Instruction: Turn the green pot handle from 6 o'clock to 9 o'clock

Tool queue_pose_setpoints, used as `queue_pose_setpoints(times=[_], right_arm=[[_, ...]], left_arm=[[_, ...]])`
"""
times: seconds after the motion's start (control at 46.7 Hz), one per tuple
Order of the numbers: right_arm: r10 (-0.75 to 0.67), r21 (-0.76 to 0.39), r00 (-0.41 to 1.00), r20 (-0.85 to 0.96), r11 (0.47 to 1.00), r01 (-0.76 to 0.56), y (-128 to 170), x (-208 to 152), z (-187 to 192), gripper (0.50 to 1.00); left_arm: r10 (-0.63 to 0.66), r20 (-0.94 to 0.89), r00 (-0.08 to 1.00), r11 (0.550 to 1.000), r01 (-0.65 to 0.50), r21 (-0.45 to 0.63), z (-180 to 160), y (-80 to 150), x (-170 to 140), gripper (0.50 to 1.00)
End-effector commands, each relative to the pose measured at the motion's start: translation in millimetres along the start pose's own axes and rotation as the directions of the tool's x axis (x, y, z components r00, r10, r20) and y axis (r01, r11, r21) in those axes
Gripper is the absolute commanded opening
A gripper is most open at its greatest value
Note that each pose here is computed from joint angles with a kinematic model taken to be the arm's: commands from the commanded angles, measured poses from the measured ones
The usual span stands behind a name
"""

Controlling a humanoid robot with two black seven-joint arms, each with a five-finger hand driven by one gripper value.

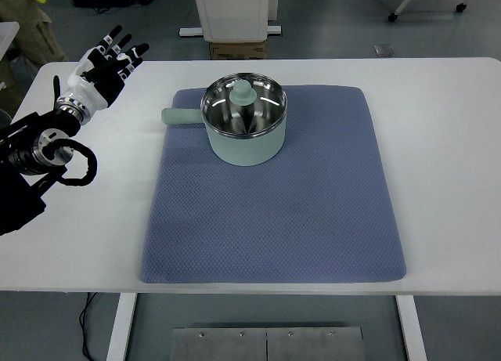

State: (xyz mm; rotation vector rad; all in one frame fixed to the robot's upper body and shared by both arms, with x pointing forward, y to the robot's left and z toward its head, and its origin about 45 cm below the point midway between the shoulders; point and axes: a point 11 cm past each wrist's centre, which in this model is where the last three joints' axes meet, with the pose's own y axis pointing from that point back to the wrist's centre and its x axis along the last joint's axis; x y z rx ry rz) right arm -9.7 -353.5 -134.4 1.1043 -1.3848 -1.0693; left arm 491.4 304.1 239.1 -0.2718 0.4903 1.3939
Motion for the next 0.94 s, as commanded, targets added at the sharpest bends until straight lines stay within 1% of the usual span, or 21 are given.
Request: queue_pose_setpoints(times=[0.0,0.193,0.663,0.92], right_arm=[[0.000,0.000,1.000,0.000,1.000,0.000,0.0,0.0,-0.1,1.000],[0.000,0.000,1.000,0.000,1.000,0.000,0.0,-0.1,-0.1,1.000],[-0.012,0.003,1.000,0.000,1.000,0.012,0.1,-3.0,-1.2,1.000],[-0.009,0.002,1.000,0.000,1.000,0.009,0.0,-2.0,-0.8,1.000]], left_arm=[[-0.002,-0.013,1.000,1.000,0.002,0.020,-12.8,0.3,-3.3,1.000],[0.008,-0.020,1.000,0.999,-0.007,0.040,-25.8,4.3,1.0,1.000],[0.017,-0.017,1.000,0.999,-0.017,0.033,-24.5,4.1,4.9,1.000],[0.016,-0.032,0.999,1.000,-0.015,0.013,-17.9,2.3,3.1,1.000]])
